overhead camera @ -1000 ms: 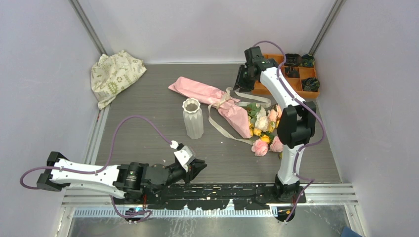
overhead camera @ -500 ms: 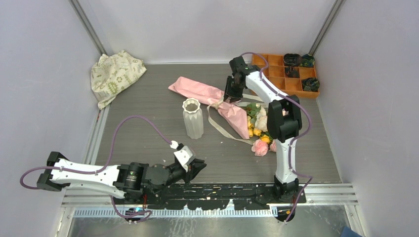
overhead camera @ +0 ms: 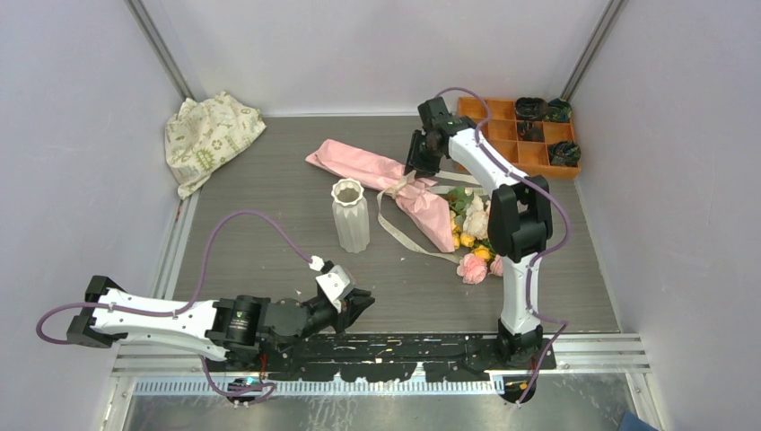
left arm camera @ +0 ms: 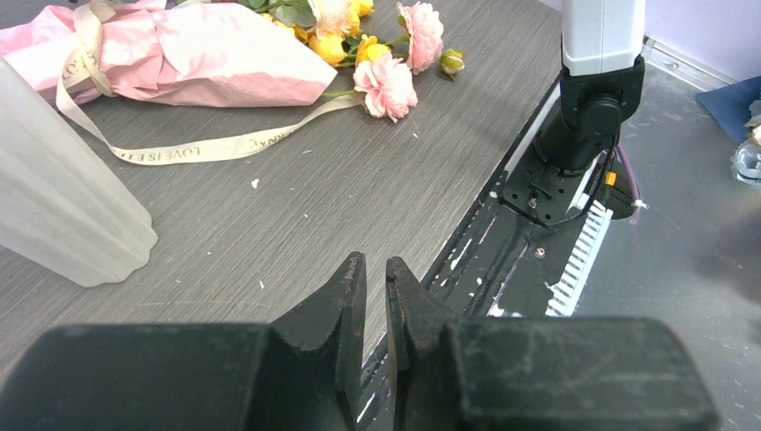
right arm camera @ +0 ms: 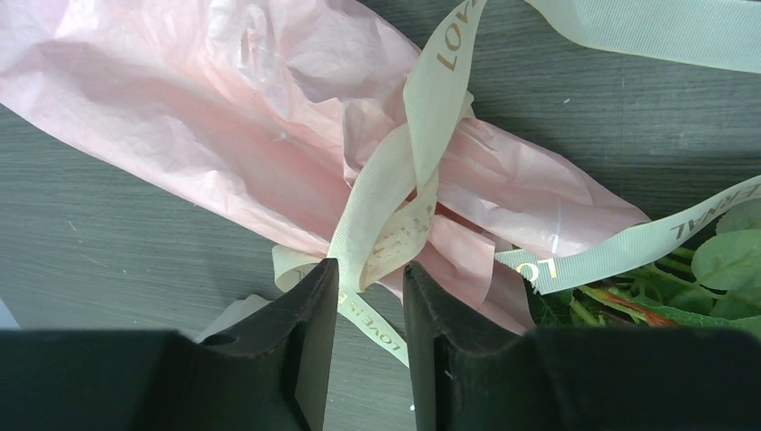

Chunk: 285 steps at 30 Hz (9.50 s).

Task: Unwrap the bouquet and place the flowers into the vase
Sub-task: Untie the ribbon from the wrapping paper, then place the ribbon at the center of the board, then unfold the wrapping paper at the center of the board.

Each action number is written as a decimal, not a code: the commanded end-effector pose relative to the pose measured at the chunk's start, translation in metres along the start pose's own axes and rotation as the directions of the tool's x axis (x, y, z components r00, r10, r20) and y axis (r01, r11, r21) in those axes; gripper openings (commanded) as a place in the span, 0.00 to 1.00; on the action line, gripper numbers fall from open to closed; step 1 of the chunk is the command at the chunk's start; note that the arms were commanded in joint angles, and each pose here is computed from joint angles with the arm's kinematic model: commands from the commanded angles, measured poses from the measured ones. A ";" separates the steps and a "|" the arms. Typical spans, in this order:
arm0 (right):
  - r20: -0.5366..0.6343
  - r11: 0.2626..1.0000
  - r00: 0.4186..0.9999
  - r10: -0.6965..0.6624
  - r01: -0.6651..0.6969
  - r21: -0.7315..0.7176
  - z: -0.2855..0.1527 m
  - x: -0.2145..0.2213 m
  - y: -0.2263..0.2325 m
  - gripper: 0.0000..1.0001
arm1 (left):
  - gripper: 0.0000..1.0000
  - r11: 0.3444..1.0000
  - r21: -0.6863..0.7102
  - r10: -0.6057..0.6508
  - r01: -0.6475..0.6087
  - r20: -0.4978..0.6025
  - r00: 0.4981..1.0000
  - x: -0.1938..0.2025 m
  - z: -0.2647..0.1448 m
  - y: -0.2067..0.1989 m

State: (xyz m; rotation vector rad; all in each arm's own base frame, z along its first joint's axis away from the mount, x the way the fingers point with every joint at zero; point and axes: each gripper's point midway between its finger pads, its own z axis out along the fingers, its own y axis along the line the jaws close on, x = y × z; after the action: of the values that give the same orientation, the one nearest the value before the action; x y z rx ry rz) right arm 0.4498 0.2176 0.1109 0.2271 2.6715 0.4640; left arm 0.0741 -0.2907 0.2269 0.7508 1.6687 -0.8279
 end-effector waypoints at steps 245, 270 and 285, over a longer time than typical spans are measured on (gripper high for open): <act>-0.022 0.871 0.954 0.300 -0.283 -0.402 0.062 -0.082 0.024 0.64 | 0.41 0.743 -0.666 0.125 0.065 0.234 0.964 -0.177 -0.125 0.146; -0.011 0.948 0.975 0.222 -0.219 -0.232 0.084 -0.075 -0.002 0.58 | 0.44 0.740 -0.672 0.181 0.022 0.230 0.956 -0.196 -0.129 0.145; 0.025 0.875 0.976 0.216 -0.183 -0.448 0.015 -0.080 0.057 0.01 | 0.43 0.757 -0.643 0.113 0.116 0.303 0.946 -0.188 -0.135 0.151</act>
State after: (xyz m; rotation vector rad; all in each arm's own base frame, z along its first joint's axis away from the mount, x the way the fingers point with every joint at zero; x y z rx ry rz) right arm 0.5299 0.2323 0.0374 0.5227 2.6166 0.9187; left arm 0.1671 -0.1133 0.4041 0.1933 1.5079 -0.2033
